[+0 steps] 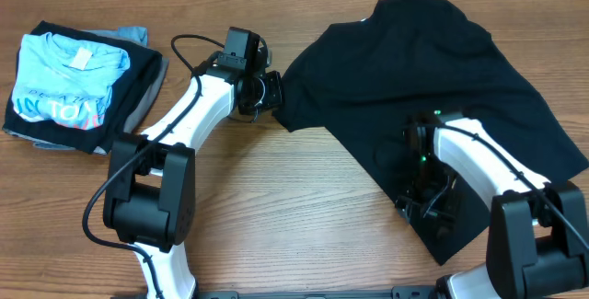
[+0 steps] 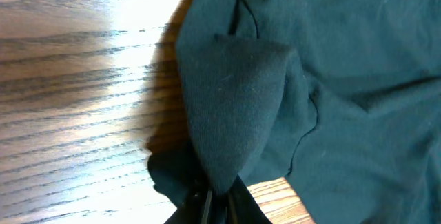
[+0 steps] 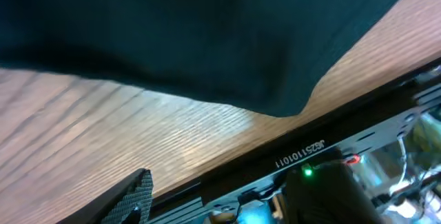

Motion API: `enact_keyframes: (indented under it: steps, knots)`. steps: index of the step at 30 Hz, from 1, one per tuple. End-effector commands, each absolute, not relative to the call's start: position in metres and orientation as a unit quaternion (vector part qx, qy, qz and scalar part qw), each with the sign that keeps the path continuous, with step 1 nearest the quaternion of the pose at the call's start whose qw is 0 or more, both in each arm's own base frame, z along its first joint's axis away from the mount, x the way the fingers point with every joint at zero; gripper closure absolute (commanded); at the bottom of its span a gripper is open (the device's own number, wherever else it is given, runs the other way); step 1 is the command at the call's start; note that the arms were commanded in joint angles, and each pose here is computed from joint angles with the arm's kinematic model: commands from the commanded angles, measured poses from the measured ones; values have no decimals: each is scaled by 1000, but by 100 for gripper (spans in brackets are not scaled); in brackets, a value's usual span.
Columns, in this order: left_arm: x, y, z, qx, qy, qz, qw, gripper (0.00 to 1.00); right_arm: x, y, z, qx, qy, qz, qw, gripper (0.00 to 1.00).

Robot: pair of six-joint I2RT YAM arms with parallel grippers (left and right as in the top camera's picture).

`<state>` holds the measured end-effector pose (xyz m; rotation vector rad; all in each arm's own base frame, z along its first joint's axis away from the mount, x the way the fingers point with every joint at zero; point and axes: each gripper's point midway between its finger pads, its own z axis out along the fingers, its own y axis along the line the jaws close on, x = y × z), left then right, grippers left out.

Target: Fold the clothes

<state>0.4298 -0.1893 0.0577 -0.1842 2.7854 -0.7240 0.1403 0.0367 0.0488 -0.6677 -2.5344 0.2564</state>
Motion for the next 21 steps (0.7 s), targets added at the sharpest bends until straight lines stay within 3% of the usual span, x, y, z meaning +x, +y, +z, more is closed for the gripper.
enact_keyframes:
  steps: [1, 8, 10, 12, 21]
  knots:
    - [441, -181, 65, -61, 957, -242, 149, 91, 130, 47, 35, -277, -923, 70, 259, 29]
    - [459, -149, 68, -88, 952, -237, 174, 96, 145, 42, 23, -272, -934, 75, 218, 28]
    - [467, -138, 70, -84, 950, -234, 190, 96, 147, 36, 22, -270, -936, 91, 207, 20]
    - [470, -132, 71, -84, 949, -235, 193, 96, 148, 35, 22, -269, -937, 92, 204, 19]
    - [469, -140, 77, -72, 942, -268, 190, 93, 148, 31, 22, -278, -934, 105, 200, 16]
